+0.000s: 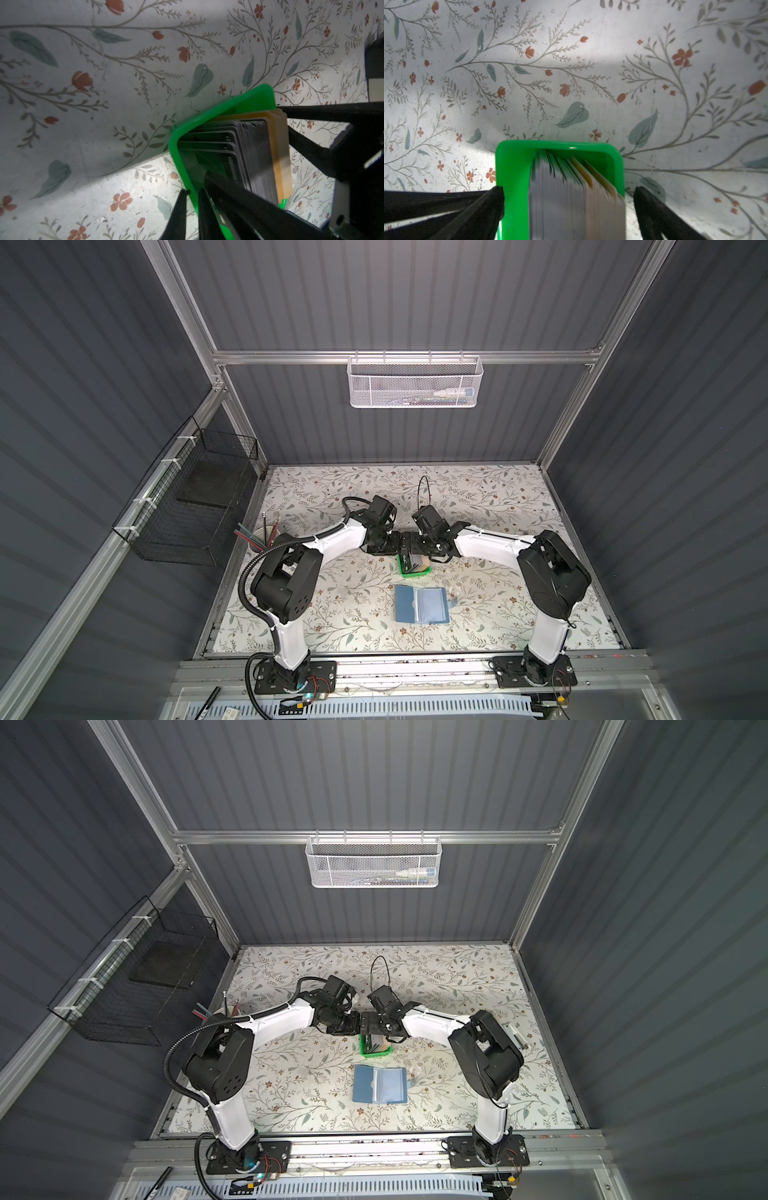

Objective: Put the credit cards into the card holder

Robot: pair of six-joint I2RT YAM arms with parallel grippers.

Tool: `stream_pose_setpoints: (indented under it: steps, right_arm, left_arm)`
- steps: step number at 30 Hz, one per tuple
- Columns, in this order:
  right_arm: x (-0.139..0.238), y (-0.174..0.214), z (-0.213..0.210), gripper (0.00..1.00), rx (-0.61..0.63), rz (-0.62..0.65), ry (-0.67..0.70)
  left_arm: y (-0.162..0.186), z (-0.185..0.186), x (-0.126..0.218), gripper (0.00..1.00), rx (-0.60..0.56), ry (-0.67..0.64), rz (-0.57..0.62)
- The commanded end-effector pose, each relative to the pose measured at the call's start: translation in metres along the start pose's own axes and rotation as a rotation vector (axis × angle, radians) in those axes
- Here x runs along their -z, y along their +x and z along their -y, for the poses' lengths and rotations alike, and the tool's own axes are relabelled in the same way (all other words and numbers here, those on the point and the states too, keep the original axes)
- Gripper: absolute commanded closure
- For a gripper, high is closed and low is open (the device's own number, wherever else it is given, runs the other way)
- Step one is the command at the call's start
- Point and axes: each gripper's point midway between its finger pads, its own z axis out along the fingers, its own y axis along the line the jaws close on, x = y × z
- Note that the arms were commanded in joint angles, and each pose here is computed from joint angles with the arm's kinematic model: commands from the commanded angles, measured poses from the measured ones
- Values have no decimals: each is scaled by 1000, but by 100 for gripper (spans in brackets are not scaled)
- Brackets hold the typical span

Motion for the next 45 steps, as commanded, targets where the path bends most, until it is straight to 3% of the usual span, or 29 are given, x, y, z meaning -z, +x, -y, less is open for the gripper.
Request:
stream_pose_setpoints:
  steps: [1, 27, 35, 39, 45]
  right_arm:
    - [0, 5, 13, 1, -6, -14, 54]
    - [26, 21, 29, 1, -35, 18, 53]
    - [30, 24, 30, 1, -43, 19, 43]
    - [30, 25, 30, 1, -42, 17, 43]
    - [32, 26, 31, 1, -44, 20, 43]
  left_arm:
    - [-1, 2, -1, 86, 12, 15, -16]
    - [-1, 3, -1, 86, 7, 16, -18]
    - [-16, 27, 27, 83, -65, 101, 69]
    - [-14, 43, 29, 83, -81, 190, 59]
    - [-9, 44, 21, 83, -72, 208, 29]
